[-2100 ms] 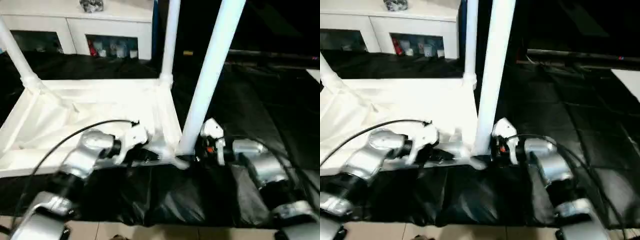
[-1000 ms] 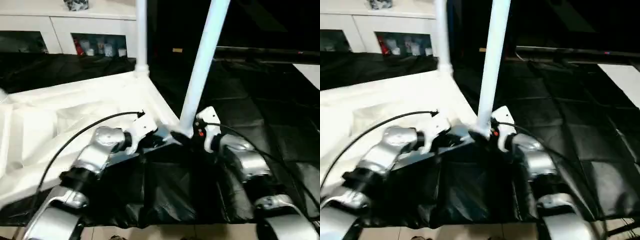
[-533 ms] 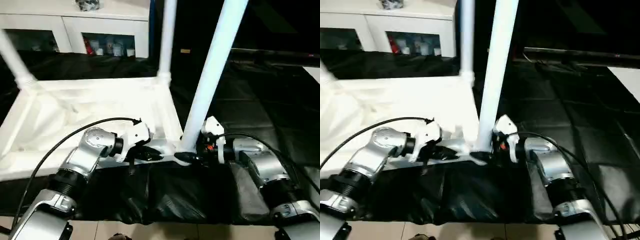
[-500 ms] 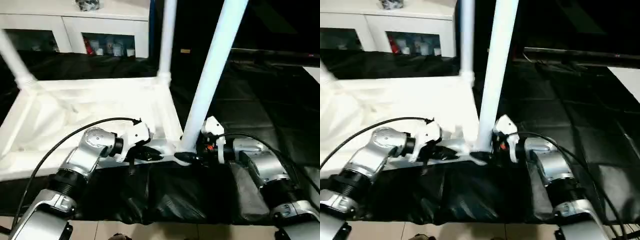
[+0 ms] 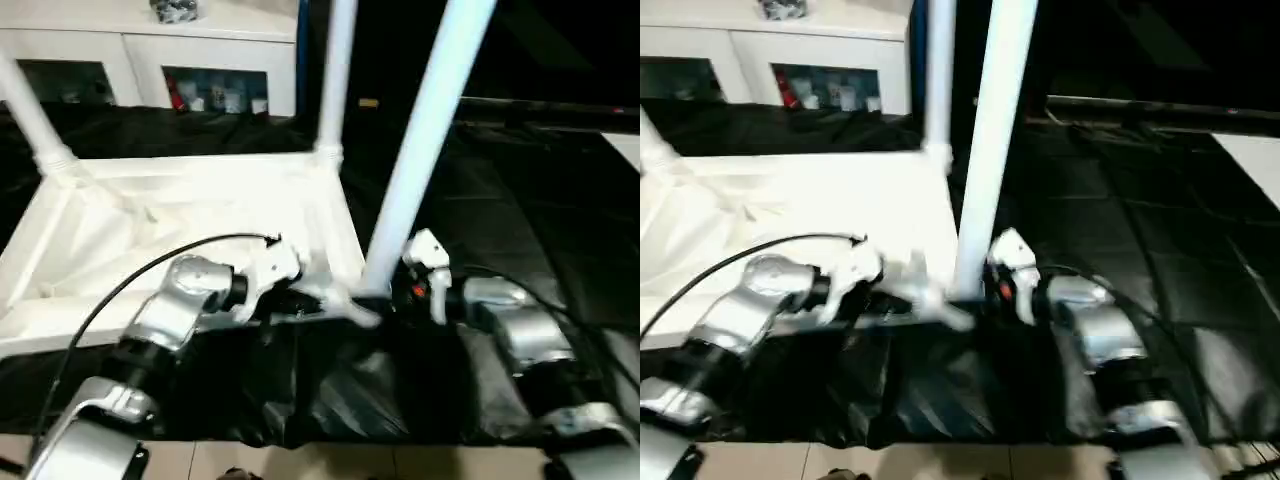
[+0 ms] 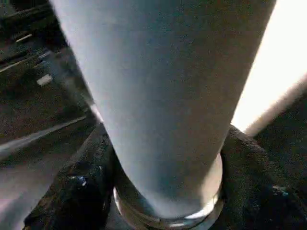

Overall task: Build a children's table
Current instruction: Rotate leg to tighten

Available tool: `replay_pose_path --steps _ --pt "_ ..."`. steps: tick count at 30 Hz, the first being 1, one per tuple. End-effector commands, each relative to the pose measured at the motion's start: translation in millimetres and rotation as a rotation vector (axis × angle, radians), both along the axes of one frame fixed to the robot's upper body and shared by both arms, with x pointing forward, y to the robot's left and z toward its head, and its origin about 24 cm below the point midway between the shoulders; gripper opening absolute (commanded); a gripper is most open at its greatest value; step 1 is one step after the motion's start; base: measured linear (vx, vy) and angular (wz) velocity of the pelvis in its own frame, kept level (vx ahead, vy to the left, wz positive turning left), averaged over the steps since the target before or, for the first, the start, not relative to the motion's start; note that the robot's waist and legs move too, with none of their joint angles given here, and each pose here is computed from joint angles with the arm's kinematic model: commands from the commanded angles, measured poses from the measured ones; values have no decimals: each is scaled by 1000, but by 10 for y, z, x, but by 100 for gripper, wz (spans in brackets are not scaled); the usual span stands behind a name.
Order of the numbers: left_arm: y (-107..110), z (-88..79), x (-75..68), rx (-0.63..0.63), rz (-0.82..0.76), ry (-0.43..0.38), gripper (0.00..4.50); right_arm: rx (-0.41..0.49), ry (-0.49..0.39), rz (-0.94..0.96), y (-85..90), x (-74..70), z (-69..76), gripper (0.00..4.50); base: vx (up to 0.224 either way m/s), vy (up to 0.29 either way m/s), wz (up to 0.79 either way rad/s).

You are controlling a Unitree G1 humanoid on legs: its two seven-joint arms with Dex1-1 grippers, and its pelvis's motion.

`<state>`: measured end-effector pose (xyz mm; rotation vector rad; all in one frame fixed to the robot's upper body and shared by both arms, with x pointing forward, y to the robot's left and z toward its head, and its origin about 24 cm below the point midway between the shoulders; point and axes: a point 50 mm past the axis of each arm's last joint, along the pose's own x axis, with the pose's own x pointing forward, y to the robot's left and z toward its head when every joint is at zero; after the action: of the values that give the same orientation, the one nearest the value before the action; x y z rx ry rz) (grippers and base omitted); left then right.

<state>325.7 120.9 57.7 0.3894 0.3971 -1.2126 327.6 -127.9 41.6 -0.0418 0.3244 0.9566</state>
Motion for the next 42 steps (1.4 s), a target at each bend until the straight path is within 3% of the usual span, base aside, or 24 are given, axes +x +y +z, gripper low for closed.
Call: replay_pose_path --steps 1,2,5,7,10,12,15,19,24,32,35,42 --pt "-196 111 81 -41 34 -55 0 0 7 -68 121 41 -39 269 0 0 0" --pt "-276 130 137 -48 97 -80 0 14 14 -187 181 100 -64 268 0 0 0" --pt "-316 140 166 -51 133 -91 0 13 14 -242 220 123 -79 268 0 0 0" --pt "-452 180 248 -67 253 -137 0 12 31 -388 423 178 -107 268 0 0 0" --pt "-537 181 258 -82 289 -152 0 61 41 -387 636 177 -77 268 0 0 0" --pt "-566 169 231 -84 250 -159 0 53 -1 -337 719 165 -43 268 0 0 0" --pt "-545 148 179 -84 186 -161 0 48 -46 -254 743 142 -18 341 0 0 0" --pt "-498 137 116 -107 115 -141 0 50 -50 -199 608 135 -11 375 0 0 0" --pt "-401 109 29 -105 14 -108 0 -5 -79 -128 299 142 11 420 0 0 0" --pt "-259 96 -87 -101 -126 -36 0 -56 -30 154 -38 -23 44 420 0 0 0" --pt "-209 91 -98 -84 -151 -18 0 -69 6 238 -87 -88 38 420 0 0 0" --pt "-93 95 -140 -37 -220 22 0 -64 50 363 -143 -183 62 367 0 0 0"
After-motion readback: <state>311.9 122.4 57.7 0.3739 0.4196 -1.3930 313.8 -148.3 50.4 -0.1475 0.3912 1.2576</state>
